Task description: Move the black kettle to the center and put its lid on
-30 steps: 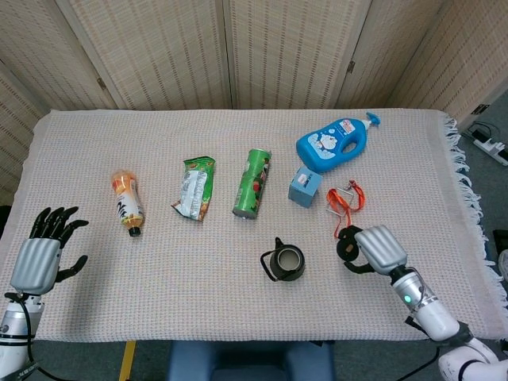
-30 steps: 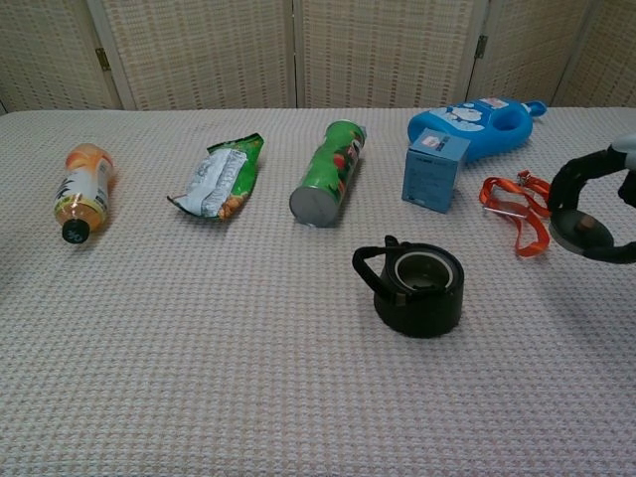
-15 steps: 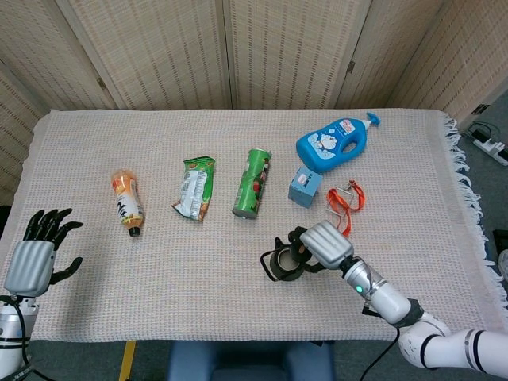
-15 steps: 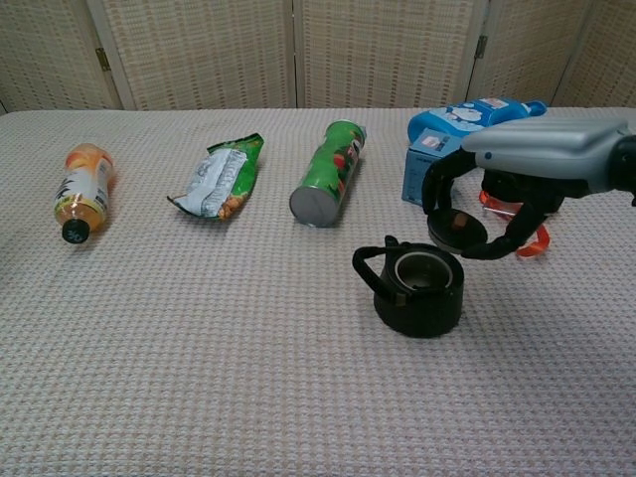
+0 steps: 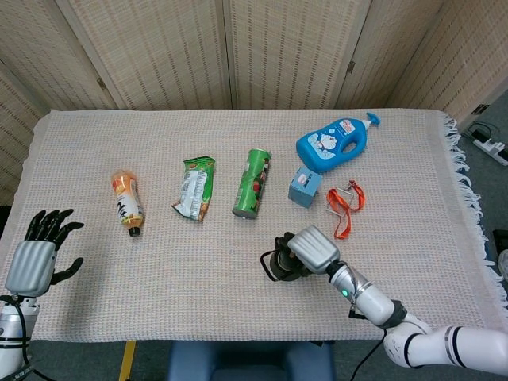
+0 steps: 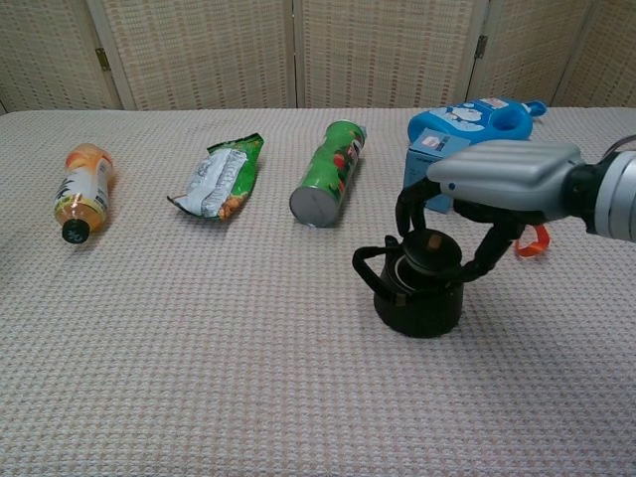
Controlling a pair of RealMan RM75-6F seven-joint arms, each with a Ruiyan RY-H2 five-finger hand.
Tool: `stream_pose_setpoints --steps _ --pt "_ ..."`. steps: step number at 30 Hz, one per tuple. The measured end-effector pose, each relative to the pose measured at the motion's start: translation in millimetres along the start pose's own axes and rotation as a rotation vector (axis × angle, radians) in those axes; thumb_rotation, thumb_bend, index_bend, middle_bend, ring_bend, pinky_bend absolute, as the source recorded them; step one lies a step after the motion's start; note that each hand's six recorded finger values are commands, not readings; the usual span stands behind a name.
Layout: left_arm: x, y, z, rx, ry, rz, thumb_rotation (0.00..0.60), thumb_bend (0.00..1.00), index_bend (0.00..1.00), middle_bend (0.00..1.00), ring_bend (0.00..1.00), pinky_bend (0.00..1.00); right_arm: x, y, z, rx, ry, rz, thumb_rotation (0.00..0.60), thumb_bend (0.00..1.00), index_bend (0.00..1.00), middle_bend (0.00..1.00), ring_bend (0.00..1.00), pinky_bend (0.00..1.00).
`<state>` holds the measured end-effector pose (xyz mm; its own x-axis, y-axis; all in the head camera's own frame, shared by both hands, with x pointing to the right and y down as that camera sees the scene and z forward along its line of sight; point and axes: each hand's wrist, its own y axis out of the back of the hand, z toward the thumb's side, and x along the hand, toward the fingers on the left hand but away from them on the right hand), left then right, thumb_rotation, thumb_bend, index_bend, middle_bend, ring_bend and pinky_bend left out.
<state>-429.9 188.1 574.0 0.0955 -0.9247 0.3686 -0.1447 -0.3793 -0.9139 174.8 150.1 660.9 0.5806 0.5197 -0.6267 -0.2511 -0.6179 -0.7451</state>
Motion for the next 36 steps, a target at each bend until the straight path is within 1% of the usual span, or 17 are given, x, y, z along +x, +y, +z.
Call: stream_pose_setpoints --steps 7,13,18,22,27,36 --pt "0.0 -1.1 -0.1 0.000 0.000 -0.002 0.600 0.23 0.25 0.09 0.06 0.00 -2.2 -0.2 5.6 -0.001 0.016 -0.012 0.600 0.31 0.24 0.26 0.86 0.70" --pt "-0.5 -2.0 -1.7 0.001 0.004 -0.003 0.600 0.23 0.25 0.09 0.06 0.00 0.6 -3.1 6.3 -0.009 0.021 -0.013 0.600 0.31 0.18 0.23 0.85 0.70" --pt "-0.8 -1.9 -1.5 -0.001 0.004 -0.001 0.600 0.23 0.25 0.09 0.06 0.00 8.1 0.9 7.4 -0.026 0.031 -0.037 0.600 0.31 0.18 0.24 0.86 0.70" --pt "-0.6 -2.1 -0.6 0.000 0.002 -0.001 0.600 0.23 0.25 0.09 0.06 0.00 18.2 1.3 8.5 -0.065 0.045 -0.041 0.600 0.31 0.18 0.30 0.85 0.70" --pt "0.1 -2.5 3.1 0.001 -0.007 -0.001 0.600 0.23 0.25 0.09 0.06 0.00 28.2 -7.1 8.7 -0.089 0.060 -0.022 0.600 0.31 0.19 0.33 0.85 0.70" --pt "-1.1 -0.6 2.0 0.004 -0.001 0.003 0.600 0.23 0.25 0.09 0.06 0.00 23.4 -19.5 11.3 -0.091 0.076 0.002 0.600 0.31 0.20 0.34 0.85 0.70"
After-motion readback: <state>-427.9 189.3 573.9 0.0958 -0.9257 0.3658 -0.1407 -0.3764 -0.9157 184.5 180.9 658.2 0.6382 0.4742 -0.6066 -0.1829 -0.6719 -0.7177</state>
